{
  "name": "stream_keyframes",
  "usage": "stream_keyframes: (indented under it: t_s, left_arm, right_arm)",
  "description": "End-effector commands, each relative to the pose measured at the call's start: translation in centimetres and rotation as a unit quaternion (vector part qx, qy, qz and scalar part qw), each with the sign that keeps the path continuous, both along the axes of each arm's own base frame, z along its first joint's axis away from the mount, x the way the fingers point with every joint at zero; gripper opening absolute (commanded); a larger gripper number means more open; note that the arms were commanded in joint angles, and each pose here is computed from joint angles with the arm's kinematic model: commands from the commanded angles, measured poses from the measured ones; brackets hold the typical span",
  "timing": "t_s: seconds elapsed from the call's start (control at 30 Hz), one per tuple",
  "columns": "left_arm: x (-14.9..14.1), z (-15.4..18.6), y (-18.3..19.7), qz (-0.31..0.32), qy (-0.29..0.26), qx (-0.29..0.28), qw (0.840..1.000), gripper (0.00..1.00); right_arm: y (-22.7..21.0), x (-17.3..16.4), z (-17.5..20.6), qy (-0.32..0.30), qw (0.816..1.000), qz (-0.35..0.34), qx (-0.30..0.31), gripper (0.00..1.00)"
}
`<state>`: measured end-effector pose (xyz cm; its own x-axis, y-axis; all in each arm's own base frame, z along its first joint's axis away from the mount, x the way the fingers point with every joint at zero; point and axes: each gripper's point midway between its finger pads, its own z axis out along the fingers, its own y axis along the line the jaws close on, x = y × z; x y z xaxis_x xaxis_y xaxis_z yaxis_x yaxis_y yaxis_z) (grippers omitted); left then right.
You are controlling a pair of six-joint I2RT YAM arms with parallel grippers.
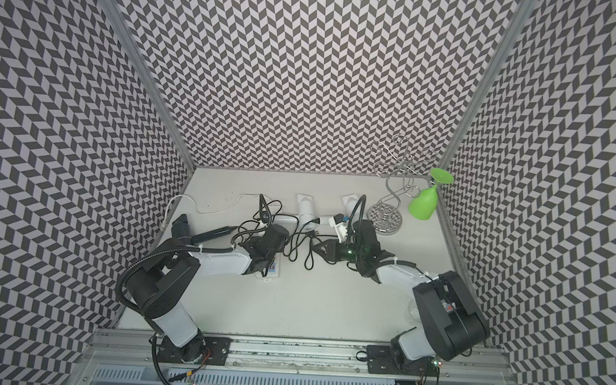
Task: Charge the blow dryers
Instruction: Insert the plug into the socket.
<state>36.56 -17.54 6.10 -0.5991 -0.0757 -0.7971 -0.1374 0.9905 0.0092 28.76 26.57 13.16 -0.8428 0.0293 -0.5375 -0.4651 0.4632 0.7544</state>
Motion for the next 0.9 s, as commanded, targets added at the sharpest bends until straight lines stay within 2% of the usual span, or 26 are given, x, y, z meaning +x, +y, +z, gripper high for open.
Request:
stream_keyframes:
  t_s: [0.0,0.1,0.2,0.37,0.67,0.87]
  left_arm:
    - [-4.8,-5.4,1.5,-0.027,0.139,0.027,0.990,0.25]
    - [-3.8,-3.6,1.0,-0.033,0.123,0.005,0.992,0.36]
    - [-2.7,-1.9,0.2,-0.045,0.108,-0.011,0.993,0.38]
    - [-1.7,1.8,-1.5,-0.070,0.081,-0.047,0.993,0.49]
    - [-2.7,10.0,-2.2,-0.106,0.013,-0.120,0.987,0.76]
    - [-4.7,15.3,0.2,-0.101,-0.055,-0.148,0.982,0.88]
  right_arm:
    - [-0.1,0.3,1.1,-0.027,1.000,-0.004,0.006,0.31]
    - [-0.2,0.3,1.3,-0.029,1.000,-0.004,0.006,0.31]
    - [-0.2,0.3,1.4,-0.031,0.999,-0.004,0.006,0.33]
    - [-0.4,0.5,1.7,-0.039,0.999,-0.012,-0.003,0.38]
    - [-1.5,2.0,1.2,-0.051,0.996,-0.049,-0.049,0.55]
    - [-2.2,3.1,1.4,-0.056,0.992,-0.076,-0.078,0.68]
